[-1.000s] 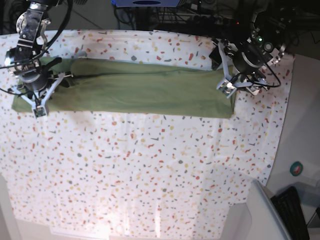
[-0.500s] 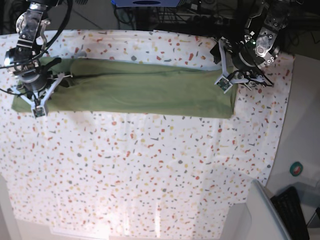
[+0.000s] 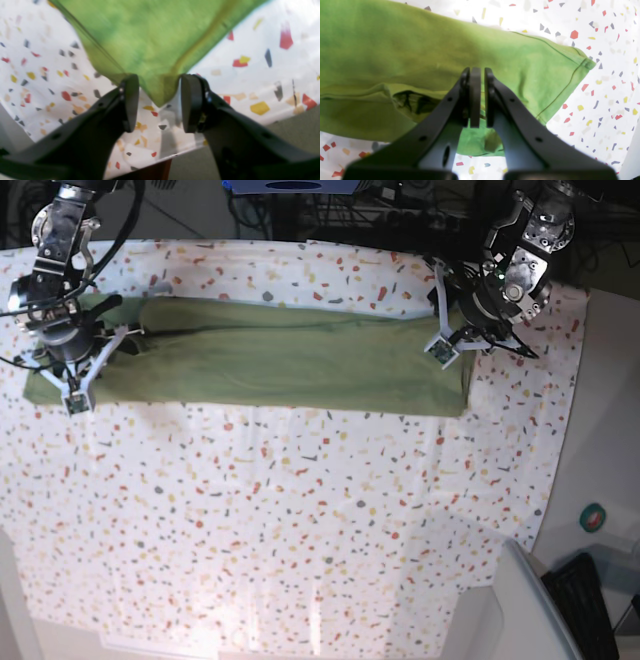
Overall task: Layout the t-shirt on the table in an organized manner, then fold the t-shirt properly
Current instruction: 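Pull the strip ends apart with both grippers to straighten it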
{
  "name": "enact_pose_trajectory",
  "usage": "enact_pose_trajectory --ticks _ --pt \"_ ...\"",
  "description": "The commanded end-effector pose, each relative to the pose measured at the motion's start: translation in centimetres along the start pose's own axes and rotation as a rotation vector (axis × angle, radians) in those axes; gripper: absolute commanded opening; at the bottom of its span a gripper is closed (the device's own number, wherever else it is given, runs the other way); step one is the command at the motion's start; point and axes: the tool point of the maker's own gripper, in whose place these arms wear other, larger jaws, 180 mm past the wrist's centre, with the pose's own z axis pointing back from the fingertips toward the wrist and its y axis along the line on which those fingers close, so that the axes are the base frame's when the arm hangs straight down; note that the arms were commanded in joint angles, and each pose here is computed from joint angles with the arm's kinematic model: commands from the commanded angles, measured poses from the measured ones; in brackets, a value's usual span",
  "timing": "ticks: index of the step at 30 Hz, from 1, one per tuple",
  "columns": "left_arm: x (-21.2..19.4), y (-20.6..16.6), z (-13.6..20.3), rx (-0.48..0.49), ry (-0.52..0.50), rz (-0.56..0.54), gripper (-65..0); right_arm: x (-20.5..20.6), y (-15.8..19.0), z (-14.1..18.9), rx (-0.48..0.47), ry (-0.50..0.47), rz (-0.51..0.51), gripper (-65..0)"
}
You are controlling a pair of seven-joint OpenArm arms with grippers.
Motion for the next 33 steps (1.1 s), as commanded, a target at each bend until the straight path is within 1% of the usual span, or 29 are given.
enact_pose_trajectory --ticks 1,5,7,9,10,13,14,20,25,31,32,33 --pt "0.9 0.8 0.4 0.021 -0.029 -0.006 -35.9 1.0 -0.6 0.2 -0.013 -0.032 0.004 -61.4" --pt "2.0 0.6 1.3 0.024 -0.067 -0.019 -29.8 1.0 -0.6 0.2 -0.013 -0.032 0.004 -61.4" --pt "1.8 0.4 1.4 0.022 -0.067 -0.023 -26.5 1.0 -0.6 0.2 -0.013 -0.032 0.004 -61.4" --pt "1.7 0.4 1.3 0.024 -0.060 -0.028 -25.0 1.0 -0.6 0.2 -0.013 -0.032 0.004 -61.4" --pt "1.5 0.2 1.2 0.015 -0.054 -0.036 -25.2 1.0 -0.6 0.2 -0.013 -0.034 0.004 -61.4" --pt "1.3 -1.4 0.9 -0.059 -0.044 -0.122 -25.2 1.2 -0.6 0.2 -0.014 -0.037 0.004 -61.4" --pt "1.2 -1.4 1.0 -0.067 -0.044 -0.131 -25.3 1.2 -0.6 0.2 -0.013 -0.035 0.003 -61.4" --pt "1.7 -1.0 0.9 -0.059 -0.053 -0.135 -25.3 1.0 -0.6 0.2 -0.013 -0.033 0.004 -61.4" --pt "0.5 -0.6 0.0 -0.063 -0.009 -0.121 -25.5 0.9 -0.6 0.2 -0.015 -0.030 0.002 -61.4" --pt "0.3 -0.6 -0.2 -0.064 -0.002 -0.117 -25.7 0.9 -0.6 0.2 -0.015 -0.030 0.002 -61.4" --pt "0.7 -0.4 -0.2 -0.060 -0.010 -0.118 -25.8 0.9 -0.6 0.2 -0.013 -0.031 0.003 -61.4" --pt "0.7 -0.3 -0.2 -0.058 -0.011 -0.117 -27.8 0.9 -0.6 0.2 -0.013 -0.031 0.003 -61.4"
